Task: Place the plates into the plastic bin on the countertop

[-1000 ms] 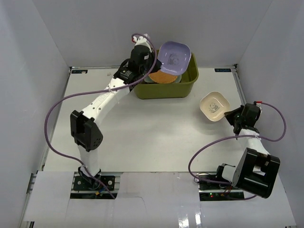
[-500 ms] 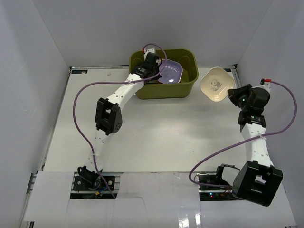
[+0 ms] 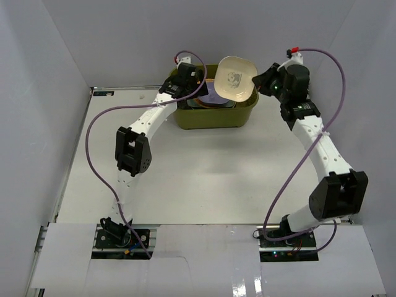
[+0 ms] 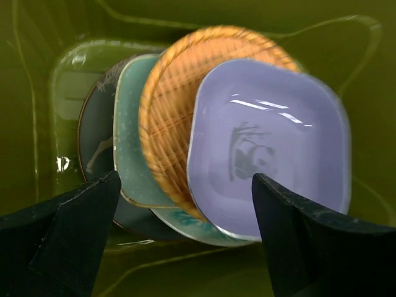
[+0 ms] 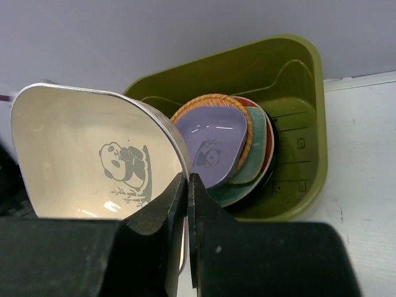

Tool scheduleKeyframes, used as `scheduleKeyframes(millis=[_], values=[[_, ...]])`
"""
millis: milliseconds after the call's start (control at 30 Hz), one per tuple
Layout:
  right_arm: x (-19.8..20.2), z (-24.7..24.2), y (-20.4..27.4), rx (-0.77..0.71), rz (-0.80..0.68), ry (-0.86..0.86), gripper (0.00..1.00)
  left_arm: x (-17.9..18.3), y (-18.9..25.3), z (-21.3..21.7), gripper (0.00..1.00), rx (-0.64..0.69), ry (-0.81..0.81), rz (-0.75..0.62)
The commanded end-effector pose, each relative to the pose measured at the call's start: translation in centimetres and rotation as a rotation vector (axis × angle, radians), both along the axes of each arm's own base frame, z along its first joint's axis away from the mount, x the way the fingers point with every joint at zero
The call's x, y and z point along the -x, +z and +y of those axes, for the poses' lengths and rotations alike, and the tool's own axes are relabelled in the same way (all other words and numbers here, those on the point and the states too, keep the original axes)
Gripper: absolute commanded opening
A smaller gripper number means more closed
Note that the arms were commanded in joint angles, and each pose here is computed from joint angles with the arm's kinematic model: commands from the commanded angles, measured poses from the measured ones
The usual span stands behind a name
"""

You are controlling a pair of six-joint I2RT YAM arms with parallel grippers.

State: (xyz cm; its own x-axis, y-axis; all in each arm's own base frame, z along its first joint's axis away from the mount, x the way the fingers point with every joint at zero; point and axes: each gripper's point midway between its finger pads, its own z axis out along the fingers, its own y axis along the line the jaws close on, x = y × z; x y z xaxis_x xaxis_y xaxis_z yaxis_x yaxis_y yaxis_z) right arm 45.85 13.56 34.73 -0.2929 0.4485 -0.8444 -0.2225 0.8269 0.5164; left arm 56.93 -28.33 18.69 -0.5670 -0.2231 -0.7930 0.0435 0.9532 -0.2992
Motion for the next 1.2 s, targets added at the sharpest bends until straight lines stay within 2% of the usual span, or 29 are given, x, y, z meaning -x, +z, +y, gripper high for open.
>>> scheduleKeyframes(millis=[0, 33, 67, 100, 133, 167, 200, 233, 267, 300, 433, 467, 500, 567, 633, 833, 900, 967, 1000, 1100, 1167], values=[[-2.7, 1.1, 1.1, 0.079, -0.011, -0.028, 0.08, 2.0, 13.9, -0.3, 0.98, 0.156, -0.069, -0.245], [-3.8, 2.4, -1.3, 0.112, 0.044, -0.007, 0.08, 3.0, 16.2, 0.1, 0.98, 0.173, -0.074, -0.279], [-4.3, 3.2, -1.7, 0.124, 0.059, 0.008, 0.08, 3.4, 17.4, 0.5, 0.98, 0.178, -0.073, -0.302], [-4.9, 4.3, -0.2, 0.125, 0.032, 0.026, 0.08, 4.0, 18.4, 0.9, 0.98, 0.184, -0.070, -0.321], [-5.5, 4.8, -0.6, 0.136, 0.045, 0.033, 0.08, 5.6, 21.5, 1.9, 0.98, 0.204, -0.065, -0.373], [-6.3, 5.5, -2.7, 0.154, 0.094, 0.046, 0.08, 6.1, 20.7, 2.3, 0.98, 0.195, -0.061, -0.366], [-6.8, 6.4, -1.6, 0.152, 0.071, 0.058, 0.08, 6.8, 21.2, 3.0, 0.98, 0.188, -0.046, -0.383], [-7.2, 6.8, -1.6, 0.154, 0.071, 0.063, 0.08, 9.0, 24.1, 4.3, 0.98, 0.211, -0.040, -0.438], [-8.2, 6.8, -3.5, 0.177, 0.120, 0.041, 0.08, 9.9, 25.0, 4.8, 0.98, 0.224, -0.036, -0.472], [-8.6, 7.3, -2.4, 0.174, 0.100, 0.045, 0.08, 10.5, 22.0, 5.4, 0.98, 0.196, -0.030, -0.425], [-9.9, 7.9, -5.2, 0.204, 0.180, 0.030, 0.08, 15.2, 20.5, 7.9, 0.98, 0.198, -0.023, -0.417], [-10.0, 7.9, -5.7, 0.208, 0.188, 0.028, 0.08, 16.9, 21.7, 8.9, 0.98, 0.218, -0.018, -0.445], [-9.9, 8.2, -6.1, 0.210, 0.198, 0.029, 0.08, 17.6, 19.3, 9.2, 0.98, 0.201, -0.018, -0.404], [-10.1, 7.8, -6.9, 0.222, 0.218, 0.006, 0.08, 19.7, 19.6, 10.0, 0.98, 0.219, -0.031, -0.414], [-10.2, 7.3, -7.9, 0.238, 0.245, -0.020, 0.08, 20.9, 17.9, 10.4, 0.98, 0.212, -0.039, -0.378], [-10.3, 7.2, -9.9, 0.247, 0.299, -0.038, 0.08, 23.9, 16.9, 11.1, 0.98, 0.215, -0.074, -0.333], [-10.4, 7.1, -9.9, 0.246, 0.300, -0.040, 0.18, 24.6, 16.5, 11.1, 0.98, 0.214, -0.094, -0.312], [-10.4, 7.5, -9.3, 0.233, 0.286, -0.026, 0.36, 25.4, 16.4, 11.1, 0.98, 0.220, -0.110, -0.305], [-10.5, 7.6, -8.5, 0.226, 0.270, -0.024, 0.51, 25.6, 16.5, 11.1, 0.98, 0.224, -0.117, -0.307], [-10.5, 7.8, -6.2, 0.209, 0.225, -0.016, 0.77, 26.5, 16.9, 11.0, 0.98, 0.241, -0.138, -0.307], [-10.3, 8.0, -4.8, 0.199, 0.203, 0.000, 0.83, 26.9, 17.3, 11.1, 0.98, 0.250, -0.144, -0.310]])
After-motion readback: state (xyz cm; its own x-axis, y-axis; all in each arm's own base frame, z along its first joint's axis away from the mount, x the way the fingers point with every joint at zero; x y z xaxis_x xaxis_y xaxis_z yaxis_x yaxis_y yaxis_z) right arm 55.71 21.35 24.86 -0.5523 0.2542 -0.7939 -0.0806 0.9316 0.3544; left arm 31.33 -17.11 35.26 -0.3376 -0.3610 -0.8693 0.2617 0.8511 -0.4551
